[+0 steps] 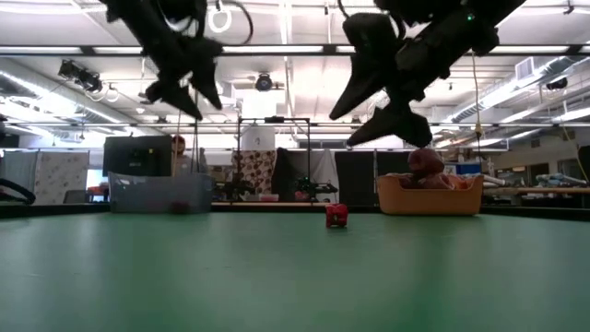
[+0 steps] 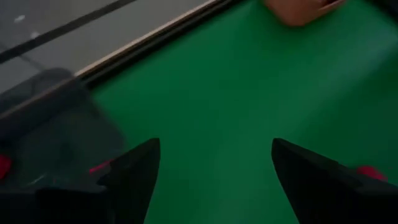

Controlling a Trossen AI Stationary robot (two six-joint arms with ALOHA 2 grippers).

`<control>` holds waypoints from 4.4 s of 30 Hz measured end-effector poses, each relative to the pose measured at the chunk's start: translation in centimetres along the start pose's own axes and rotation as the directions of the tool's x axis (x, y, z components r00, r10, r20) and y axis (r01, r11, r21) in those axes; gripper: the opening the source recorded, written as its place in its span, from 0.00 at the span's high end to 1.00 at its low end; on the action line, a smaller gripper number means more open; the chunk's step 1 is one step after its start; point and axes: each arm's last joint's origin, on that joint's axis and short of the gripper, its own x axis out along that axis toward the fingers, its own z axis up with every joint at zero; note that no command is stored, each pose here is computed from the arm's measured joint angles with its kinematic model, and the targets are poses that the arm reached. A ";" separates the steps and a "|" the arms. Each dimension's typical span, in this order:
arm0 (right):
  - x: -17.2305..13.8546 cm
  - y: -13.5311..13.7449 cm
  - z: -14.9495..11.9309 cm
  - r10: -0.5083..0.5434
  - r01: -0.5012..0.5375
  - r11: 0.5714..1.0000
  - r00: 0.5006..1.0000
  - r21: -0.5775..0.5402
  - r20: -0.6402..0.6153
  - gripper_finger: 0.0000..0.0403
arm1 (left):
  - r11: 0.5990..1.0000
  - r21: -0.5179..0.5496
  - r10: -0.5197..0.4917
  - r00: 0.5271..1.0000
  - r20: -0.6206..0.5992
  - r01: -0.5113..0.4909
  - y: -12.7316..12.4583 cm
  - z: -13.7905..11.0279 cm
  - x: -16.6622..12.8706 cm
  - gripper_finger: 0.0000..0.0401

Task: Sort produce into baskets
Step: Put the top red chili pepper into the black bin

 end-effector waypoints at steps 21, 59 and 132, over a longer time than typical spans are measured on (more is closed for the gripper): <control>3.0 -0.5 -0.4 -0.005 -0.002 0.978 0.999 0.209 0.037 0.44 | 0.951 -0.136 -0.254 0.951 0.178 0.279 -5.4 -1.7 -5.9 0.22; 6.1 -2.0 -2.4 -0.122 0.118 0.948 0.992 -0.295 0.003 0.45 | 0.967 0.177 -0.205 0.972 0.118 0.183 -4.0 -2.5 -6.7 0.25; 3.8 0.6 -2.9 -0.043 -0.133 0.798 0.960 -0.588 -0.276 0.58 | 0.861 0.259 -0.428 0.899 -0.095 0.437 -11.2 -4.9 -2.4 0.45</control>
